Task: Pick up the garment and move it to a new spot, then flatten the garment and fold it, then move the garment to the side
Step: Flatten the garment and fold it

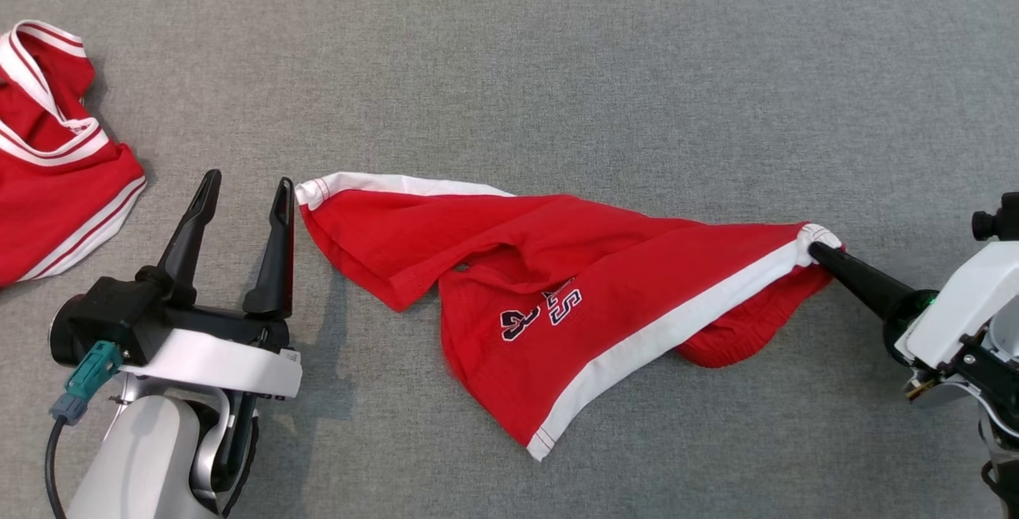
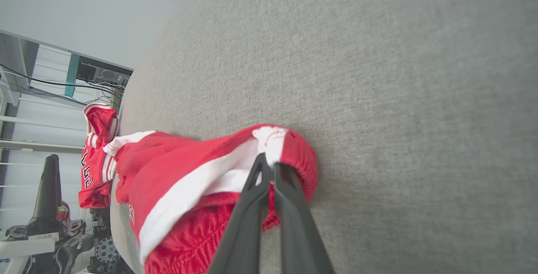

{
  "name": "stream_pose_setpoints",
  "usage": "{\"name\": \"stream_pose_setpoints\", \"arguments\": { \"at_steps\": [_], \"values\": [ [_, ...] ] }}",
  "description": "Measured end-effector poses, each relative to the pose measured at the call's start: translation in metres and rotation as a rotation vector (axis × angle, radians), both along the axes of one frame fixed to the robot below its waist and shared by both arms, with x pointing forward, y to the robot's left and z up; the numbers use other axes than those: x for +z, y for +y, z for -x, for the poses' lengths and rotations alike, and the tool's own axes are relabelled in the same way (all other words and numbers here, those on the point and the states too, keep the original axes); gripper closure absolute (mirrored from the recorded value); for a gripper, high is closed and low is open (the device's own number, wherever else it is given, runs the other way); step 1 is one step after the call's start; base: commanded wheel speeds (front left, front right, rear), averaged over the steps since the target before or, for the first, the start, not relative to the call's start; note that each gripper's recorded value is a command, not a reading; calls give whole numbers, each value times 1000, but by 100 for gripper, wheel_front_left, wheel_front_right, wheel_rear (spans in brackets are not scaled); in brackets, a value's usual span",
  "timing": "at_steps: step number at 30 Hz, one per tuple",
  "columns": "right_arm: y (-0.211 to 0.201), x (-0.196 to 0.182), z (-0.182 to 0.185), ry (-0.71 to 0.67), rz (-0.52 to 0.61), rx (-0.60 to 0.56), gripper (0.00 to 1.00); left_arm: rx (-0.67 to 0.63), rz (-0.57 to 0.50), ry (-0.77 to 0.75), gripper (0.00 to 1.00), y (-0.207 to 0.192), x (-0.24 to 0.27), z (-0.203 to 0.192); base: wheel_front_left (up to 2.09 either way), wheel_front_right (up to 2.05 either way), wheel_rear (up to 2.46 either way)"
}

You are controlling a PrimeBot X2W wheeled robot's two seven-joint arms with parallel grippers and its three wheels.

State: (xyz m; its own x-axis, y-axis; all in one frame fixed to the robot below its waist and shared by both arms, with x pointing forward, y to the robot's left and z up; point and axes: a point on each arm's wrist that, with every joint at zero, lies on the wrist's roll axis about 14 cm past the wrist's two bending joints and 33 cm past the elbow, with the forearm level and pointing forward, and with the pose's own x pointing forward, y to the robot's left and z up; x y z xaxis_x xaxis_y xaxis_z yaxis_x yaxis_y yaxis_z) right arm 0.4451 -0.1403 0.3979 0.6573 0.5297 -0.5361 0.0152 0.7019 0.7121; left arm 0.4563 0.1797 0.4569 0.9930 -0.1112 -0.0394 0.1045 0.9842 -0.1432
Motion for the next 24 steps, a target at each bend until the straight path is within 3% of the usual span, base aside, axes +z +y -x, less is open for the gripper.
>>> {"name": "stream_pose_setpoints", "arguments": {
  "at_steps": [2, 3, 4, 5, 6, 17, 20, 24],
  "values": [
    [1, -3, 0, 2, -7, -11, 100, -5, -2, 3, 0, -1, -1, -1, 0, 0, 0],
    [0, -5, 1, 1, 3, -12, 90, -7, -2, 3, 0, -2, -1, -1, 0, 0, 0],
    [-3, -5, 1, -8, 15, -17, 59, -7, -3, 2, 0, -2, -1, -1, 0, 0, 0],
    [-4, -4, 0, -21, 15, -28, 13, -8, -2, 1, 0, -3, -1, 0, 0, 0, 0],
    [-3, -3, 2, -27, 10, -31, 0, -8, 0, -1, 0, -3, 0, 0, 0, 0, 0],
    [-18, 4, 47, -83, 14, -117, 0, 7, 9, -19, 0, -4, 13, 12, 0, 0, 0],
    [-31, 24, 45, -195, 53, -177, 0, 28, 8, -30, 0, 0, 18, 15, 0, 0, 0],
    [-66, 74, 29, -491, 204, -308, 0, 79, 5, -47, 0, 10, 27, 20, 0, 0, 0]
  ]
}}
